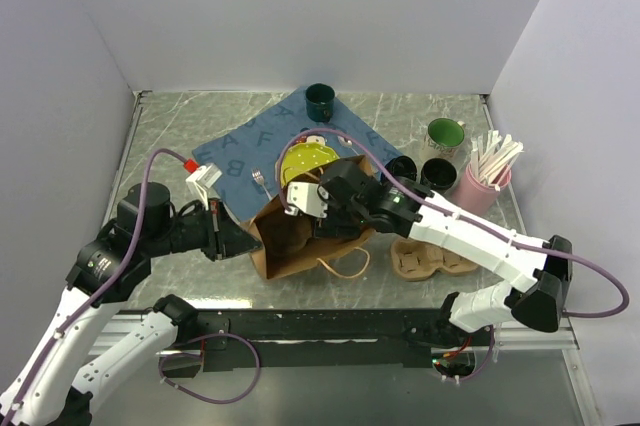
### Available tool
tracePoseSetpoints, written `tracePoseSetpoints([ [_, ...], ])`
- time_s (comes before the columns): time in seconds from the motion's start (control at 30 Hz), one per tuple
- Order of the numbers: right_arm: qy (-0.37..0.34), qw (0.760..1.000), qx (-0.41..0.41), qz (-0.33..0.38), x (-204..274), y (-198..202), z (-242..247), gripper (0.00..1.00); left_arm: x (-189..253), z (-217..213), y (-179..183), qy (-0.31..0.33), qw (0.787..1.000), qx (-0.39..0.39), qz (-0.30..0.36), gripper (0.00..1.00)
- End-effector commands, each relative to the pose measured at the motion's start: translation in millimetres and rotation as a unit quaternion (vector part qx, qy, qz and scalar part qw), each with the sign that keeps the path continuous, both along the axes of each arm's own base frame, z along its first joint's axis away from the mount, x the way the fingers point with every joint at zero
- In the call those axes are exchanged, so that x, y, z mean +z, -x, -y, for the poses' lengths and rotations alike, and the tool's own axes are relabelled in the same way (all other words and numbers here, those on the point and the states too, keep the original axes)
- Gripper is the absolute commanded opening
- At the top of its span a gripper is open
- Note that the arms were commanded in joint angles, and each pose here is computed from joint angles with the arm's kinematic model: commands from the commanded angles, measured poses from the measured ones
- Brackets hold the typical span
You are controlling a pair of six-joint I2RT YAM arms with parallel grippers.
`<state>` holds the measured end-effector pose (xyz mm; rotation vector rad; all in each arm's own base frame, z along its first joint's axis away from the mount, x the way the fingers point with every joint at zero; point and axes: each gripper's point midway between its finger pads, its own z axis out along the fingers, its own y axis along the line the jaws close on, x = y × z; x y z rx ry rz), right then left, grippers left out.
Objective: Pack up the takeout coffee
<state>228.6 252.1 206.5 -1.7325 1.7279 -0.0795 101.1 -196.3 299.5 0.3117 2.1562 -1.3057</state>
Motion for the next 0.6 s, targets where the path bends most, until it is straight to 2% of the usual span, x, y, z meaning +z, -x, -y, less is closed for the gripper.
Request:
tracePoseSetpoints([
  [0.0, -0.025, 1.000, -0.004, -0.003, 31, 10, 9, 0.86, 28, 5, 4, 0.034, 0.999, -0.014, 0.019, 0.01],
  [0.57, -0.020, 0.996, 0.059, -0.057, 49, 55, 10, 0.78, 31, 6, 8, 0.041, 0.999, -0.014, -0.002, 0.01],
])
